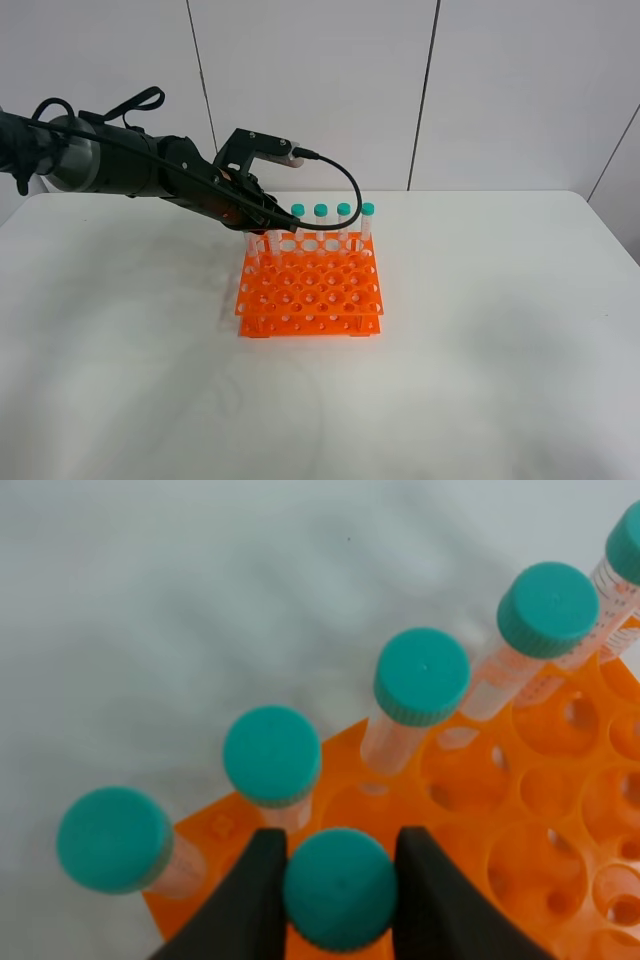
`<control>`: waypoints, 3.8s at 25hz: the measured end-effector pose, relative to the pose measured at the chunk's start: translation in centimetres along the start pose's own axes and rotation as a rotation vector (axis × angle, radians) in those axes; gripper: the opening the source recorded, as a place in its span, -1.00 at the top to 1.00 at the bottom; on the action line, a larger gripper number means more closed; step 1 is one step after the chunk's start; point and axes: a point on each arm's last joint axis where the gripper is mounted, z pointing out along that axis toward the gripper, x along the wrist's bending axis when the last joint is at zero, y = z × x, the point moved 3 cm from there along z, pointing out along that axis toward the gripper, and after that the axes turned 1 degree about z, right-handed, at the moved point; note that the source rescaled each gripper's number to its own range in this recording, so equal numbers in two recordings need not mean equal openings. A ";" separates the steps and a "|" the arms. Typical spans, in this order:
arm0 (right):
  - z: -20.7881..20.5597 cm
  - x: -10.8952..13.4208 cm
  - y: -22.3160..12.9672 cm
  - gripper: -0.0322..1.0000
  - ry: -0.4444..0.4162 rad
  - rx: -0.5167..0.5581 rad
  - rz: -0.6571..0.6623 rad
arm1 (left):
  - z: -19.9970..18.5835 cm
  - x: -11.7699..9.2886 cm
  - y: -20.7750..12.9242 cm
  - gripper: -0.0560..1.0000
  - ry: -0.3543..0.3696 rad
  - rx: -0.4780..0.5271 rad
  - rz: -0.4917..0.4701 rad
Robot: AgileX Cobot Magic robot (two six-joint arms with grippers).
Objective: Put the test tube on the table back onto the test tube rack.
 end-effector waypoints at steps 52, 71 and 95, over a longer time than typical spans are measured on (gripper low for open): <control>0.0 0.0 0.0 -0.82 0.001 0.000 0.000 | 0.8 0.1 -1.4 0.89 0.015 0.006 -0.053; 0.0 0.0 0.0 -0.82 0.002 0.000 0.001 | 0.8 -0.2 -1.5 0.78 0.011 0.005 -0.054; 0.0 0.0 0.0 -0.82 0.002 0.000 0.001 | 0.9 -0.9 -2.2 -0.62 -0.010 0.046 -0.050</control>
